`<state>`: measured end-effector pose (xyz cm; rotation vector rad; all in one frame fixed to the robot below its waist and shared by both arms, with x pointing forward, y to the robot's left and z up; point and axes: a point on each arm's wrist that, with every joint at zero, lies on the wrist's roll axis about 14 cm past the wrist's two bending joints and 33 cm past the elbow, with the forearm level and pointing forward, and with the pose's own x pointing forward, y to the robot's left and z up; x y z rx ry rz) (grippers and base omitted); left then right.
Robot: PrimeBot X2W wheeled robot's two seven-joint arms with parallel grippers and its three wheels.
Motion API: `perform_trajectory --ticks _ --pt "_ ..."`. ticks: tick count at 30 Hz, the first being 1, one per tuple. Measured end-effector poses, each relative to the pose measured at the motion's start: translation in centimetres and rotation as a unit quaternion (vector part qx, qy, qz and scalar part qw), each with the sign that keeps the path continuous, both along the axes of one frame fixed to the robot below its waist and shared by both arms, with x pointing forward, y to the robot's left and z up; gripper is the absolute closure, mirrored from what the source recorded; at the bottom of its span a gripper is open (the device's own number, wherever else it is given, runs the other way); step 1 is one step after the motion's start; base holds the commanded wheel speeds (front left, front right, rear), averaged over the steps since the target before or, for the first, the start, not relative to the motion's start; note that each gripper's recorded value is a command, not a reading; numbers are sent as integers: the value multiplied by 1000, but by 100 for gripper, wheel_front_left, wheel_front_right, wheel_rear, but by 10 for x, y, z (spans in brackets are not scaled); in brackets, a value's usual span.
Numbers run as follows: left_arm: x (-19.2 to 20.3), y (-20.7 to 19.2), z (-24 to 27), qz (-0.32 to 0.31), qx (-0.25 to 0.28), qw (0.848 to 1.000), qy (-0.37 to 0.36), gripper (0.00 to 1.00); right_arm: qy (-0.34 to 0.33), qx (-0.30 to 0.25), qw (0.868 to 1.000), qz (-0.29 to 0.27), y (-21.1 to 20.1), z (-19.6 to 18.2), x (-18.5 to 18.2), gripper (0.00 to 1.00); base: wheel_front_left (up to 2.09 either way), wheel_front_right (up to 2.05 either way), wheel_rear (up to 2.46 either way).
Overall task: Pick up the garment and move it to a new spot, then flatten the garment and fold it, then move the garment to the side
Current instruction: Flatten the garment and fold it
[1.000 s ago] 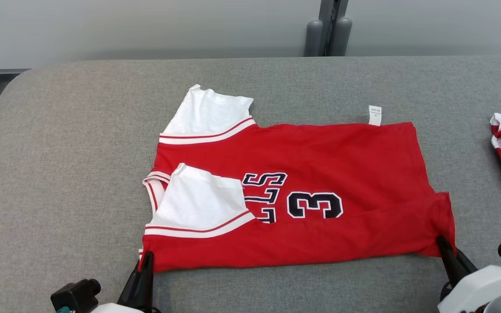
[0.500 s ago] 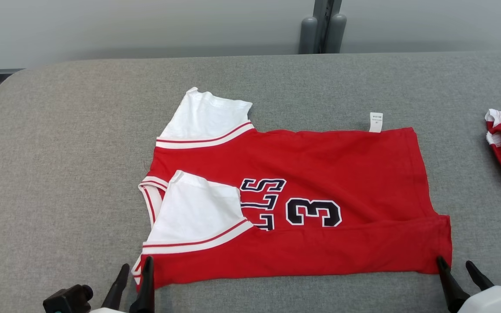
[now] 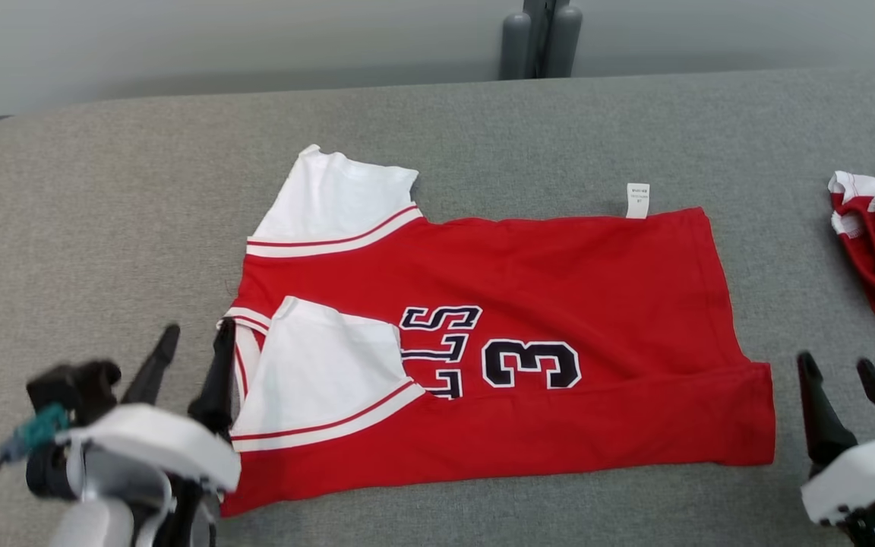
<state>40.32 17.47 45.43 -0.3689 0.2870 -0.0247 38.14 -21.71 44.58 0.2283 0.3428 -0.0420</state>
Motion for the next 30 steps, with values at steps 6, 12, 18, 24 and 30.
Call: perform_trajectory --ticks 6,12,18,24,30 --pt "62 -17 2 -58 46 997 1 0 -22 -14 998 56 24 12 28 0 0 0 0" --pt "112 -39 -22 -97 76 991 47 0 -28 -18 995 98 42 12 52 0 0 0 0" --pt "155 -49 -46 -112 106 984 92 0 -24 -15 993 118 50 3 67 0 0 0 0" --pt "185 -54 -69 -126 140 973 132 0 -18 -18 992 125 48 -7 73 0 0 0 0" --pt "193 -55 -93 -136 174 959 179 0 -11 -20 993 117 39 -15 75 0 0 0 0"
